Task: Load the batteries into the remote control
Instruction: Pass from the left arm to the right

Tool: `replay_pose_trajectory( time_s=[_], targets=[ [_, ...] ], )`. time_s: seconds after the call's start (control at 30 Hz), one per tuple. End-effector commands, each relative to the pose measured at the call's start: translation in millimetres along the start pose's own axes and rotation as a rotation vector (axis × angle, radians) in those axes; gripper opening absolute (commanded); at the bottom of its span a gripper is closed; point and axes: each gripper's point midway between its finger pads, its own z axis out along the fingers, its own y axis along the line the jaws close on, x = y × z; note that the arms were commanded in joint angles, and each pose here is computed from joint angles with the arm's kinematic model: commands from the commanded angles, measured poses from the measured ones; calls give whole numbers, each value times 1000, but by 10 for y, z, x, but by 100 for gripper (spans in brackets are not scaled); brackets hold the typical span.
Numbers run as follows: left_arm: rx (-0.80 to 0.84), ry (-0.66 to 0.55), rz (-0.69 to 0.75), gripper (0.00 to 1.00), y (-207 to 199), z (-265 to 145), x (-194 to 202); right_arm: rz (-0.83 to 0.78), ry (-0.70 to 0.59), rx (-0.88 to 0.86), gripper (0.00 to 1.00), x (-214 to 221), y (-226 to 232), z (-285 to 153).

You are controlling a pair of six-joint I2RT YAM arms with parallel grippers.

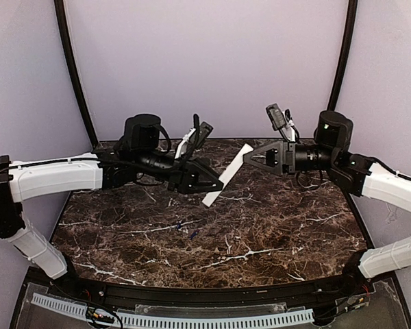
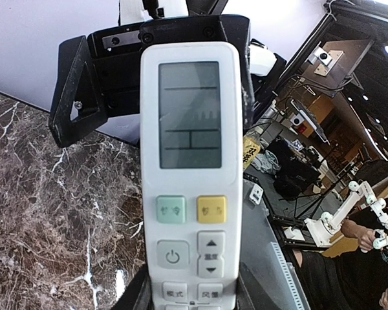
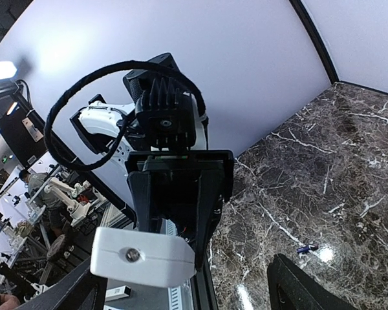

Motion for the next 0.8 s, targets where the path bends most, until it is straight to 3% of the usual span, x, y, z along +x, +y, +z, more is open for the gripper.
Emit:
replay_pose_trajectory(
  time_s=[0.0,0.07,0.27,0.57,0.63,0.77],
  targets=[
    [6,17,5,13,-4,56,-3,-28,-19,-23,83,-77,119,64],
    [20,21,-7,13,4,73,4,-34,-12,-39,80,-63,137,83],
    [17,28,-31,12,61,104,28,-29,2,-52,59,-40,145,114],
    [-9,36,-37,12,146,135,25,4,6,-12,40,-1,34,134],
    [-27,37,-37,15,173,132,26,13,0,10,32,-8,-1,130],
    [-135,32,-9,32,284,73,4,36,-18,59,25,-46,-89,100]
  ],
)
